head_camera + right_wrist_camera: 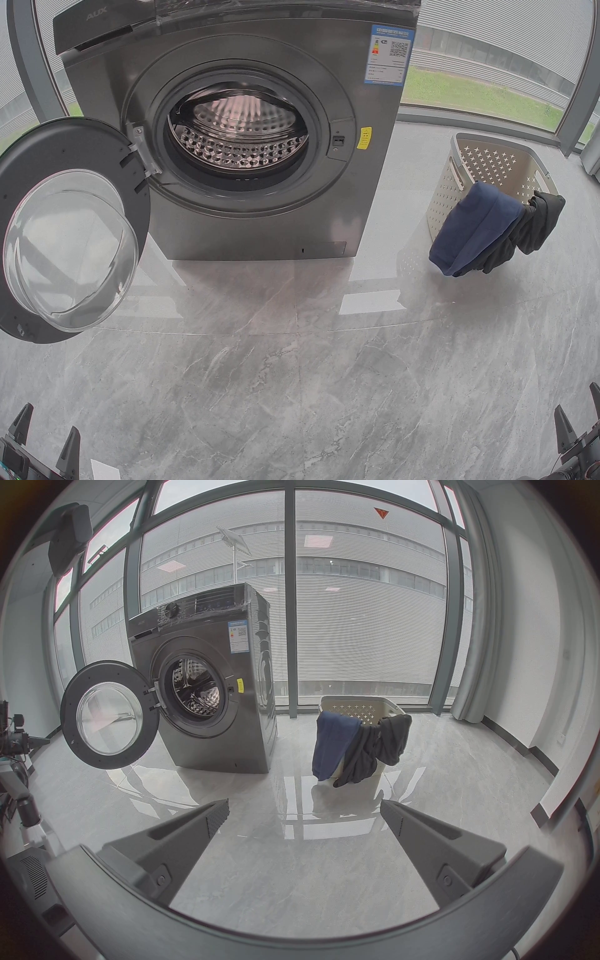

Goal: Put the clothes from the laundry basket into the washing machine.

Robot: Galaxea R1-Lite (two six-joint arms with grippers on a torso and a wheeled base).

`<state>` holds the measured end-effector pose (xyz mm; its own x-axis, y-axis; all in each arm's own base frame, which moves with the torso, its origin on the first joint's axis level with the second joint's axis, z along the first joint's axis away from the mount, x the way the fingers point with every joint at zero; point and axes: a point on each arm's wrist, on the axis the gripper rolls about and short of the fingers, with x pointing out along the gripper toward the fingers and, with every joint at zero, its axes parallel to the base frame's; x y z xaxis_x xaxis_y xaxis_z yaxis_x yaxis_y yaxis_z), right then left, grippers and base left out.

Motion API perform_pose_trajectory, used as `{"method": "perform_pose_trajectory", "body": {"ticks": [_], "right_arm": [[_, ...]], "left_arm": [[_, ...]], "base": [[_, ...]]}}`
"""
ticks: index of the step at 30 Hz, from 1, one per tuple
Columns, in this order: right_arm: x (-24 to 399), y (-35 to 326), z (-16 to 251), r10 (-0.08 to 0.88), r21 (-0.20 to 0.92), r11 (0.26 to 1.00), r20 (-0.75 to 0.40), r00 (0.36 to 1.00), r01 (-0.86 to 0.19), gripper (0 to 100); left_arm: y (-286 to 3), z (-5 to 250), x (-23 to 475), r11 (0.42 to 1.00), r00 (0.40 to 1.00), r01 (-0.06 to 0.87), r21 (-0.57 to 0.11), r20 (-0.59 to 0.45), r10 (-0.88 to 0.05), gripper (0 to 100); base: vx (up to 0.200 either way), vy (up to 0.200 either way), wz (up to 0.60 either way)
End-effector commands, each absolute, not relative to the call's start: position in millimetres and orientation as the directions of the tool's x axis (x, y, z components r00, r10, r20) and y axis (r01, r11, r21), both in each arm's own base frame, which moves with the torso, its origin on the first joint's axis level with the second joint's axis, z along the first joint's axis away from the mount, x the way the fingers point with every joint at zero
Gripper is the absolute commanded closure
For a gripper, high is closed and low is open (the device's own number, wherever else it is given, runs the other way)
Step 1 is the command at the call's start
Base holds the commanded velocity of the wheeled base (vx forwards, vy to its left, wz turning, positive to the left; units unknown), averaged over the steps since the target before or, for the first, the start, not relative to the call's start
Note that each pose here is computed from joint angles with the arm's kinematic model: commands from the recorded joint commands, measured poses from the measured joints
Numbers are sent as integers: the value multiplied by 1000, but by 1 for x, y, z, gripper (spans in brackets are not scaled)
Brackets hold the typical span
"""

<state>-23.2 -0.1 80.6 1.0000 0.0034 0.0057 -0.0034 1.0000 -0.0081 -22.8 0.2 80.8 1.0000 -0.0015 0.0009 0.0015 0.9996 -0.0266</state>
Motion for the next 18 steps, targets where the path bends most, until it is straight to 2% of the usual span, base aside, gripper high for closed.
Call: {"method": "perform_pose_trajectory", "body": {"ticks": [1, 7, 17, 18], "right_arm": [[-23, 0, 76, 5, -9, 1000, 0, 1000, -5, 0], [-23, 0, 76, 3, -8, 1000, 0, 1000, -3, 0], [-23, 0, 76, 5, -8, 1000, 0, 1000, -5, 0], [-23, 0, 76, 5, -8, 1000, 0, 1000, -5, 0]], "left_arm": [[0, 76, -23, 1000, 1000, 1, -26, -3, -2, 0], [0, 76, -23, 1000, 1000, 1, -28, -3, -2, 0], [0, 76, -23, 1000, 1000, 1, -29, -3, -2, 0], [0, 76, -23, 1000, 1000, 1, -28, -3, -2, 0]], "base": [[0, 0, 0], [0, 0, 0], [200, 0, 0], [0, 0, 0]]}}
